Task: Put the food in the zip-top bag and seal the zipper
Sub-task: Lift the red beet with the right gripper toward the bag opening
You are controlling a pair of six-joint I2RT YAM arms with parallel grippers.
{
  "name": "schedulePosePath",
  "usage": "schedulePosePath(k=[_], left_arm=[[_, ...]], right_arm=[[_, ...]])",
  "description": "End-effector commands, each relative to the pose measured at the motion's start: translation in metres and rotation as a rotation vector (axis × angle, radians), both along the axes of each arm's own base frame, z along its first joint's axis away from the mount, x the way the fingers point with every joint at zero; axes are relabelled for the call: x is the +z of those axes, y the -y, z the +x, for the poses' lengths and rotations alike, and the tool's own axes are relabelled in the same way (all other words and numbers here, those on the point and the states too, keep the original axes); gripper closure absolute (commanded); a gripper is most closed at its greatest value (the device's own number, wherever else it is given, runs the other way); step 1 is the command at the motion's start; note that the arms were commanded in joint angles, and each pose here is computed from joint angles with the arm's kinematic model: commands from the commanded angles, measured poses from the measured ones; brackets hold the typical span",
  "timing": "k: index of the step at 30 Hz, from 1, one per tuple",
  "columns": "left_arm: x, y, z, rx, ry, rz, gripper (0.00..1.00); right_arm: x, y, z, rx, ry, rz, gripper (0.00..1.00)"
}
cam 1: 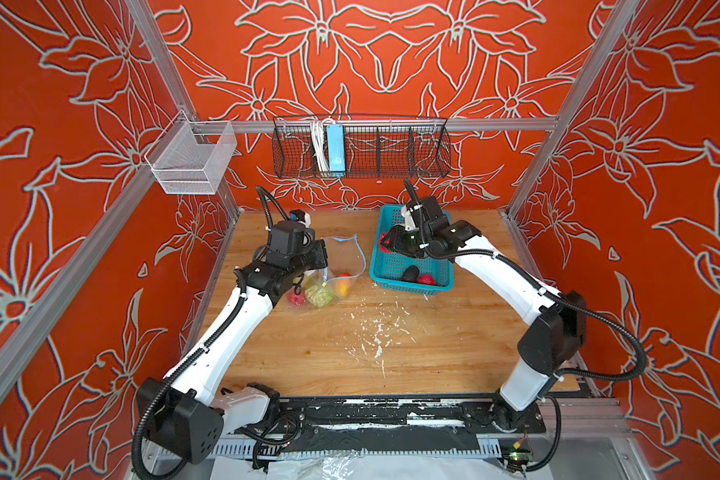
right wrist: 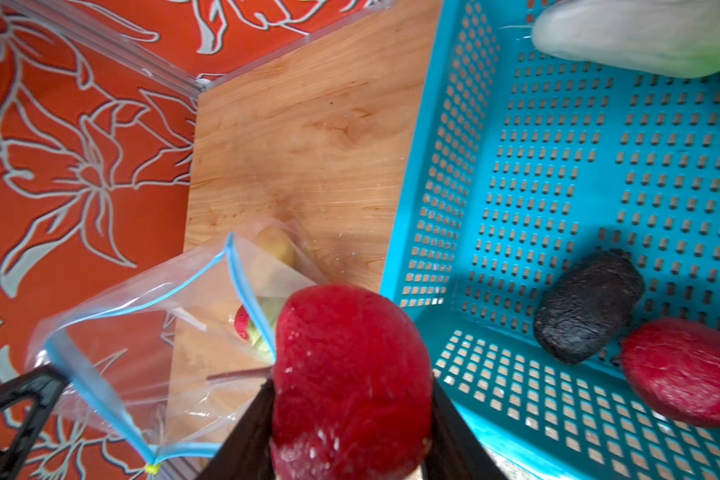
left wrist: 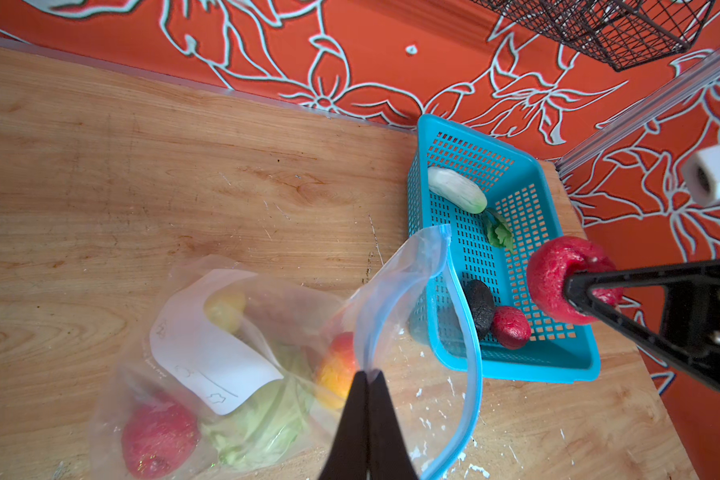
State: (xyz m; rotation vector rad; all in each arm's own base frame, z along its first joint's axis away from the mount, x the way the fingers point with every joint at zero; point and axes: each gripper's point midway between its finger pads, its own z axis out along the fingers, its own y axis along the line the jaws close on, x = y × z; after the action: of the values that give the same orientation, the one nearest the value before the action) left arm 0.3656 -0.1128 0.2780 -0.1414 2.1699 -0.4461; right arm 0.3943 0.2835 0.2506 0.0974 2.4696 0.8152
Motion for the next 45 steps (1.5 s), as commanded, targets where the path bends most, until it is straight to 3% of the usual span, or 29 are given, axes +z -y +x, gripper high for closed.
schedulePosePath(k=[1,22,45], left_arm=[[0.001,-0.001,-0.001,0.004,0.002,-0.012,1.0],[-0.004,0.0,0.0,0.004,-0.014,-0.013,1.0],[0.0,-0.001,-0.002,0.007,-0.005,-0.018,1.0]], right_arm=[[0.017,-0.011,-0.007,0.021,0.036,0.042,0.61],[0.03,-0.063,-0.022,0.128,0.101,0.072,0.61],[0.013,-0.111,-0.032,0.221,0.073,0.048,0.61]])
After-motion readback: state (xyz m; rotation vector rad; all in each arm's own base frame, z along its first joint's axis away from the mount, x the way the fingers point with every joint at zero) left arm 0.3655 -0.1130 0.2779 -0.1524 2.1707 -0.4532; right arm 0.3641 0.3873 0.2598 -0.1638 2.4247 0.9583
